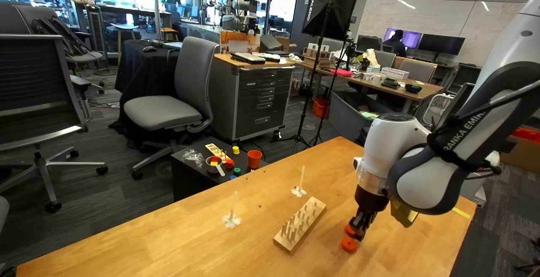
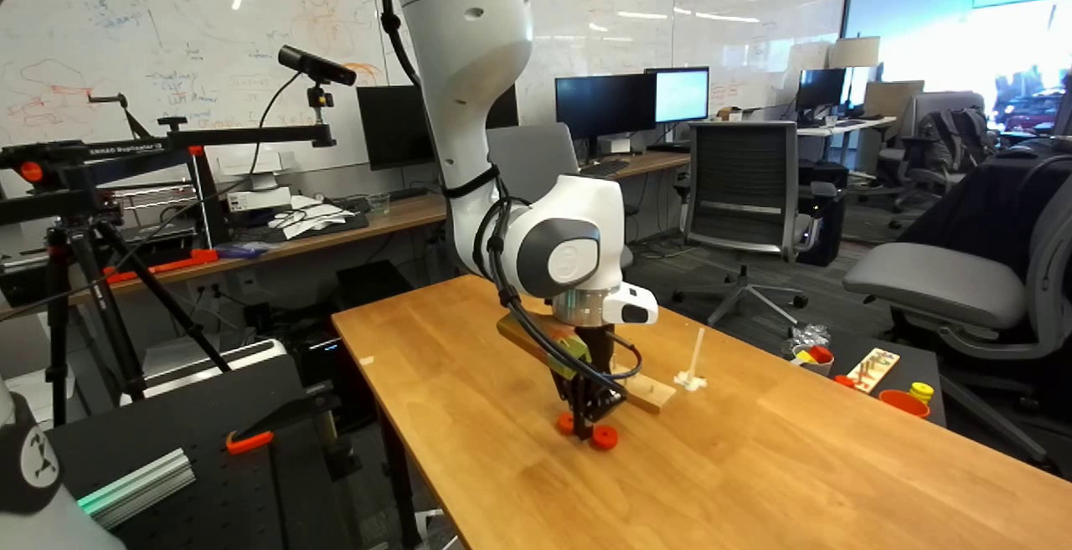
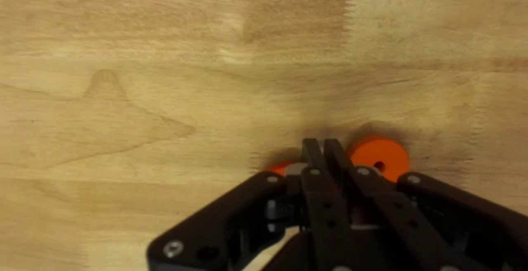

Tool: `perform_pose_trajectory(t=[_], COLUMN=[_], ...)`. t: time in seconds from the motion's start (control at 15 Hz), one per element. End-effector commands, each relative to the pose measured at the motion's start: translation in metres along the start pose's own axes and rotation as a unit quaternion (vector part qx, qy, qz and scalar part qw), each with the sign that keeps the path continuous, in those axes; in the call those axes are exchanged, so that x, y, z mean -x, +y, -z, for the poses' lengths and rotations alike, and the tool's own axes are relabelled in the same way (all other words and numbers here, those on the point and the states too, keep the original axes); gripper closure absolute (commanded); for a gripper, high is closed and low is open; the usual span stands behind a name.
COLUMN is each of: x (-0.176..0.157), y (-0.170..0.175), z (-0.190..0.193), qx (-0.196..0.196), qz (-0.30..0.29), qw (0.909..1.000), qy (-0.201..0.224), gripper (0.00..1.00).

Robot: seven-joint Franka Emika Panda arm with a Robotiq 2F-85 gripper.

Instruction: Place an orange disk on the wooden base

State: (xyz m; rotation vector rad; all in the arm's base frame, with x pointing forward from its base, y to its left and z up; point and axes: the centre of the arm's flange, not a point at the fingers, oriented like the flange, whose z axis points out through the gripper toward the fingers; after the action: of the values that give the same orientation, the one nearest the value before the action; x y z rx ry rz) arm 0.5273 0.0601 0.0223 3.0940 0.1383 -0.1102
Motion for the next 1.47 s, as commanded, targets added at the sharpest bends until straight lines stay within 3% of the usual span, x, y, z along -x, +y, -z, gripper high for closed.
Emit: perform_pose_trajectory(t=[0.0,0.07,0.13,0.27,0.8,1.4], x=[-0.002,-0.003,-0.003,-0.003,-0.012,-0.008], y=[0.006,0.009,0.012,0.013,-0.029,-0.050], z=[0.013,0.013,0.014,0.014,0.023,0.012], qx=[0.016,0.017,0.017,0.015,-0.007,-0.030], qz=[-0.006,-0.009,-0.011,-0.012,0.017,0.029], qw=[0.9999,0.9998,0.9998,0.9998,0.9998,0.9991], qy=[0.000,0.000,0.000,0.000,0.010,-0.004], gripper=[0.92,0.83,0.67,0.60,0.01,0.00])
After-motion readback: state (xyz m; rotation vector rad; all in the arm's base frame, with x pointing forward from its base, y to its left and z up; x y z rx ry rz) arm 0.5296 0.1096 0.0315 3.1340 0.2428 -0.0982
